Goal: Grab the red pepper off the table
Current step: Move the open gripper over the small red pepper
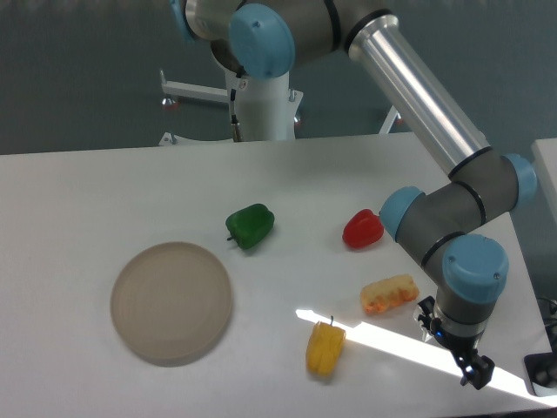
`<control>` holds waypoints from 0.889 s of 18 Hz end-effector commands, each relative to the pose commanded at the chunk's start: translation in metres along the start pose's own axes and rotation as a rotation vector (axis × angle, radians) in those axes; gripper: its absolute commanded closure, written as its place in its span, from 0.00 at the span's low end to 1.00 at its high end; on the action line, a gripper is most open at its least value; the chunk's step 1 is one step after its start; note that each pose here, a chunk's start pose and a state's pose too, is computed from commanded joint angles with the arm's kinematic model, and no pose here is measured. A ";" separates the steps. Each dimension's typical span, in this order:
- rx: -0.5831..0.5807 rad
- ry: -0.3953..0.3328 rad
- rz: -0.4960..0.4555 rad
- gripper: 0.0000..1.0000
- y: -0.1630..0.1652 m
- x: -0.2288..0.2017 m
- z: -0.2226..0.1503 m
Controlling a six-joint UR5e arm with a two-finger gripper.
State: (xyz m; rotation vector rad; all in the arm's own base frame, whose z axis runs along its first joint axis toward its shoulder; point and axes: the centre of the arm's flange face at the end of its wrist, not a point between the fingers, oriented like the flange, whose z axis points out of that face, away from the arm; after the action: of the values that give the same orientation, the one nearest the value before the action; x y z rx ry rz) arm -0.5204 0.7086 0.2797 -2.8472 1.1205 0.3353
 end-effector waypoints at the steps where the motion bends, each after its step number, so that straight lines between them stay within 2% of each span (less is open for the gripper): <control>1: 0.002 -0.003 -0.003 0.00 0.000 0.000 -0.003; 4: -0.003 -0.002 -0.003 0.00 -0.001 0.002 -0.013; 9: -0.010 0.091 -0.075 0.00 -0.006 0.038 -0.053; 13: -0.019 0.178 -0.115 0.00 -0.013 0.091 -0.090; 16: -0.032 0.226 -0.079 0.00 -0.004 0.129 -0.101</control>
State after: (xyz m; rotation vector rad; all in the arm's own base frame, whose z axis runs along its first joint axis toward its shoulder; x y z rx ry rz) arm -0.4076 0.6120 0.3491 -3.0064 1.0393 0.0271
